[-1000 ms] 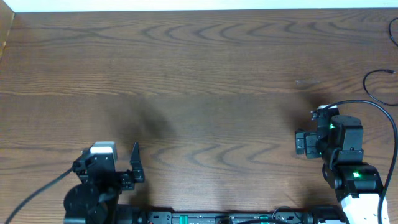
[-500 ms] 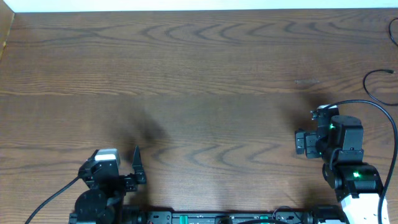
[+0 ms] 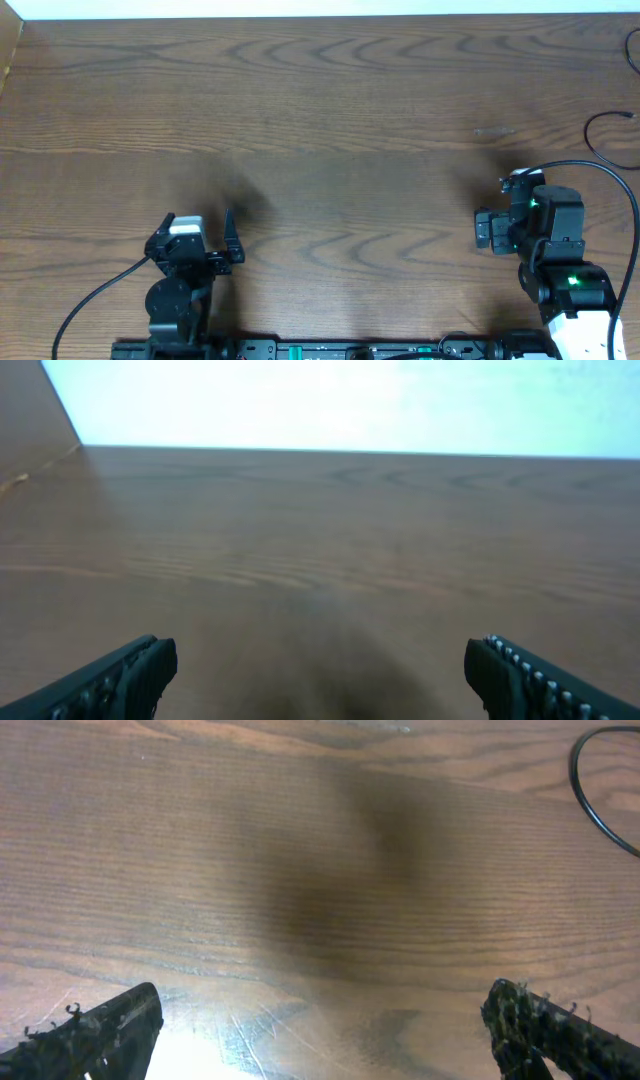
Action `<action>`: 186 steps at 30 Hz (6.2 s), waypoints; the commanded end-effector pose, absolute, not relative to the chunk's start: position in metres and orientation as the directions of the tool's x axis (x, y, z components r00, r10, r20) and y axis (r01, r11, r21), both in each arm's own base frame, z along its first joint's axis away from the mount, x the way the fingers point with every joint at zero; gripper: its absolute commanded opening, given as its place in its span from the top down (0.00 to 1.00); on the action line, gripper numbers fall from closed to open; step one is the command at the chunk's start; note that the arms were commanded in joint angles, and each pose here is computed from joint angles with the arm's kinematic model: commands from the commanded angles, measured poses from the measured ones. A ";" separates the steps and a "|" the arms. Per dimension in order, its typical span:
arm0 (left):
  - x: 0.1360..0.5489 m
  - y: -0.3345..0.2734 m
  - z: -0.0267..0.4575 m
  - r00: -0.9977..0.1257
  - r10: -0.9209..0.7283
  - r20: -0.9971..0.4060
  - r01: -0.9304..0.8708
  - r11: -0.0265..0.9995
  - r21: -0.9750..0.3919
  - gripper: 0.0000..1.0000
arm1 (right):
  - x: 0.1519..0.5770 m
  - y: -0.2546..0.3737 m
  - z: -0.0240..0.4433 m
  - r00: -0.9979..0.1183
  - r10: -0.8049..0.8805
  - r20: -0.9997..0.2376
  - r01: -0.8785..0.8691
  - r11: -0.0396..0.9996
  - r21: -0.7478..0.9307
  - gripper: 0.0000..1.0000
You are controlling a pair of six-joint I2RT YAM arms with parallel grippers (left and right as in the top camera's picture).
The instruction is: Untangle cables
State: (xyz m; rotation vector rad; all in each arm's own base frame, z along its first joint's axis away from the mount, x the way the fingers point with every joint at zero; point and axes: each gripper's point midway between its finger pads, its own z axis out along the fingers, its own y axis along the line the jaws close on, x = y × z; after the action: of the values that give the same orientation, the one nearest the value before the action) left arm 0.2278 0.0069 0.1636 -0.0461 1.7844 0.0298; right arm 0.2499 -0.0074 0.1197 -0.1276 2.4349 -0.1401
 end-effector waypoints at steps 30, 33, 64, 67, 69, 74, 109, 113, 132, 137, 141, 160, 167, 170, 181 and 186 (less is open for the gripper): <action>0.244 0.008 0.136 -0.154 -0.021 -0.988 -0.055 0.998 -0.013 0.02 | 0.250 -0.011 0.120 -0.761 -0.130 -0.636 -0.046 0.988 -0.147 0.01; 0.244 0.009 0.136 -0.154 -0.013 -0.988 -0.058 0.998 -0.004 0.02 | 0.250 -0.011 0.120 -0.761 -0.130 -0.636 -0.046 0.988 -0.147 0.01; 0.244 0.009 0.136 -0.158 0.020 -0.987 -0.051 0.998 0.028 0.02 | 0.250 -0.011 0.120 -0.761 -0.130 -0.636 -0.046 0.988 -0.147 0.01; 0.244 0.009 0.136 -0.158 0.020 -0.987 -0.051 0.998 0.028 0.02 | 0.250 -0.010 0.120 -0.761 -0.132 -0.636 -0.048 0.988 -0.147 0.01; 0.244 0.009 0.136 -0.158 0.020 -0.987 -0.051 0.998 0.028 0.02 | 0.249 -0.015 0.121 -0.762 -0.133 -0.634 -0.031 0.985 -0.169 0.01; 0.244 0.009 0.136 -0.158 0.020 -0.987 -0.051 0.998 0.028 0.02 | 0.249 -0.020 0.124 -0.750 -0.133 -0.648 -0.007 0.981 -0.192 0.01; 0.244 0.009 0.136 -0.158 0.020 -0.987 -0.052 0.998 0.029 0.02 | 0.243 -0.013 0.195 0.043 0.017 -0.999 0.087 0.996 0.020 0.01; 0.244 0.009 0.136 -0.158 0.020 -0.987 -0.052 0.998 0.029 0.02 | 0.245 -0.011 0.195 0.072 0.034 -0.997 0.078 0.996 0.039 0.01; 0.244 0.009 0.136 -0.158 0.020 -0.987 -0.051 0.998 0.028 0.02 | 0.246 -0.012 0.159 -0.060 0.055 -0.997 0.090 0.995 0.049 0.01; 0.244 0.009 0.136 -0.158 0.020 -0.987 -0.052 0.998 0.029 0.02 | 0.246 -0.012 0.159 -0.060 0.053 -0.997 0.089 0.995 0.047 0.01; 0.244 0.009 0.136 -0.158 0.020 -0.987 -0.051 0.998 0.028 0.02 | 0.246 -0.012 0.159 -0.060 0.052 -0.997 0.089 0.995 0.047 0.01; 0.244 0.009 0.136 -0.158 0.020 -0.987 -0.052 0.998 0.029 0.02 | 0.246 -0.012 0.159 -0.059 0.053 -0.997 0.090 0.995 0.047 0.01; 0.244 0.009 0.136 -0.158 0.020 -0.987 -0.051 0.998 0.028 0.02 | 0.246 -0.012 0.159 -0.059 0.053 -0.997 0.090 0.995 0.047 0.01; 0.244 0.009 0.136 -0.158 0.020 -0.987 -0.052 0.998 0.029 0.02 | 0.246 -0.012 0.159 -0.059 0.053 -0.997 0.090 0.995 0.047 0.01; 0.244 0.009 0.136 -0.158 0.020 -0.987 -0.051 0.998 0.028 0.02 | 0.246 -0.012 0.159 -0.059 0.053 -0.997 0.090 0.995 0.047 0.01; 0.244 0.009 0.136 -0.158 0.020 -0.987 -0.051 0.998 0.028 0.02 | 0.246 -0.012 0.159 -0.059 0.053 -0.997 0.090 0.995 0.047 0.01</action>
State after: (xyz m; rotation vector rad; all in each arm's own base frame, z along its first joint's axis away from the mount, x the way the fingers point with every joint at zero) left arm 0.2450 0.0053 0.1529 -0.0168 1.6739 0.0418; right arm 0.2459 -0.0132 0.1598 0.1044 1.6307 -0.0404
